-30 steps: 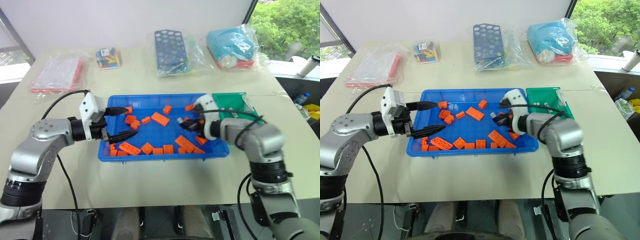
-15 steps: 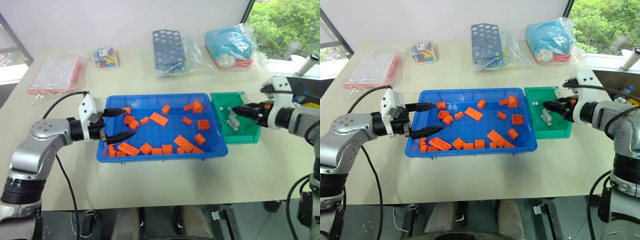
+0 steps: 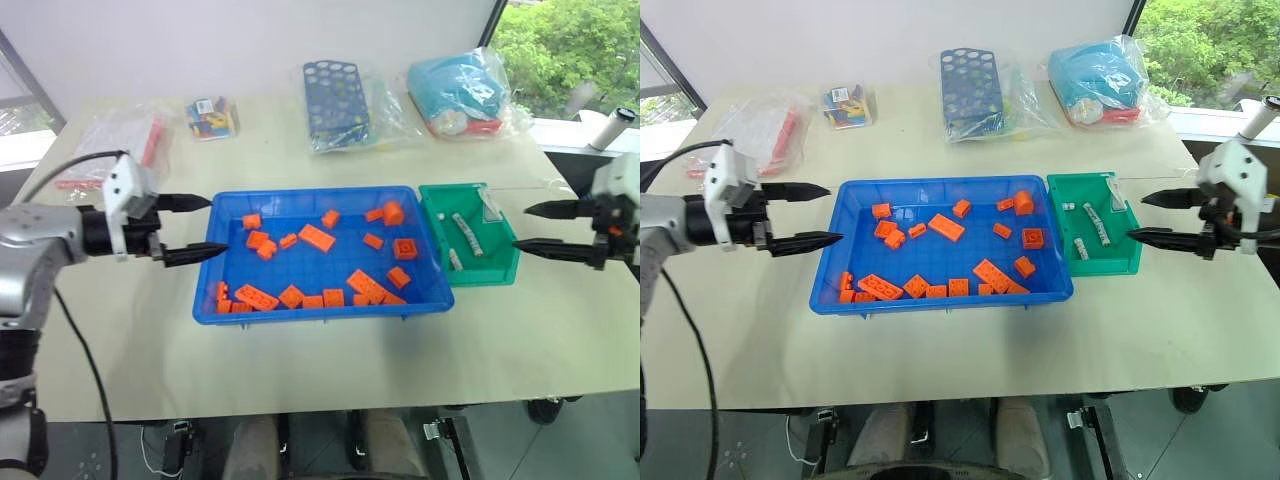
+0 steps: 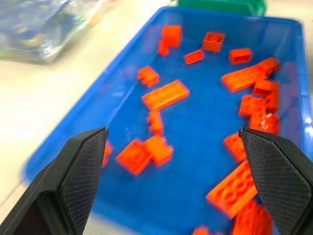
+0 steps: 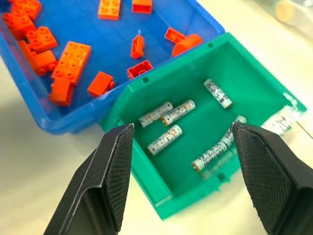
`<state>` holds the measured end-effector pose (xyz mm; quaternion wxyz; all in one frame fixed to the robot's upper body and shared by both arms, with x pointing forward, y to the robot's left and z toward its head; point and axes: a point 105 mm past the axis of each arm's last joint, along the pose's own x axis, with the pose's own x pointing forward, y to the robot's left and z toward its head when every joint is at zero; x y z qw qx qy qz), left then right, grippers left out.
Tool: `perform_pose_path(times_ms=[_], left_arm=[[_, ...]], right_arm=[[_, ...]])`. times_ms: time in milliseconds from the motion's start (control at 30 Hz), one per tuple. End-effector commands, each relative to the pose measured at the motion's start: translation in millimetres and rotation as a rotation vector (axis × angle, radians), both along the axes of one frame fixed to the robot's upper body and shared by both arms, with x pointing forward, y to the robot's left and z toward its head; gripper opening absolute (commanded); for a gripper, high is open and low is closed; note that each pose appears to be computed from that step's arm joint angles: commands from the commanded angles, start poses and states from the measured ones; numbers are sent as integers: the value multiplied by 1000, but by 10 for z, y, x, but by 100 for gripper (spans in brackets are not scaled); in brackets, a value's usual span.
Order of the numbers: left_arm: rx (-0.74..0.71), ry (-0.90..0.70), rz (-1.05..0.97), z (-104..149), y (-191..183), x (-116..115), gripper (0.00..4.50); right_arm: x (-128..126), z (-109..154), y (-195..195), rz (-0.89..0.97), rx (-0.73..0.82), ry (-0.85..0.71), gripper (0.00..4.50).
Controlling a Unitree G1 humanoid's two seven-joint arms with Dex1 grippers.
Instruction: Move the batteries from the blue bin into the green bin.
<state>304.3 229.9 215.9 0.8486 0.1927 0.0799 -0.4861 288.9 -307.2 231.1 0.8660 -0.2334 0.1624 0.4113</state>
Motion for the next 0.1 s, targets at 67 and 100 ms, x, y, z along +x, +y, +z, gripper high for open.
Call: perform_pose_path(times_ms=[67, 100], left_arm=[[14, -53, 57, 215, 279, -4, 450], [18, -53, 68, 214, 318, -1, 450]], right_arm=[[30, 159, -177, -15, 42, -23, 322], [36, 136, -183, -13, 44, -12, 322]])
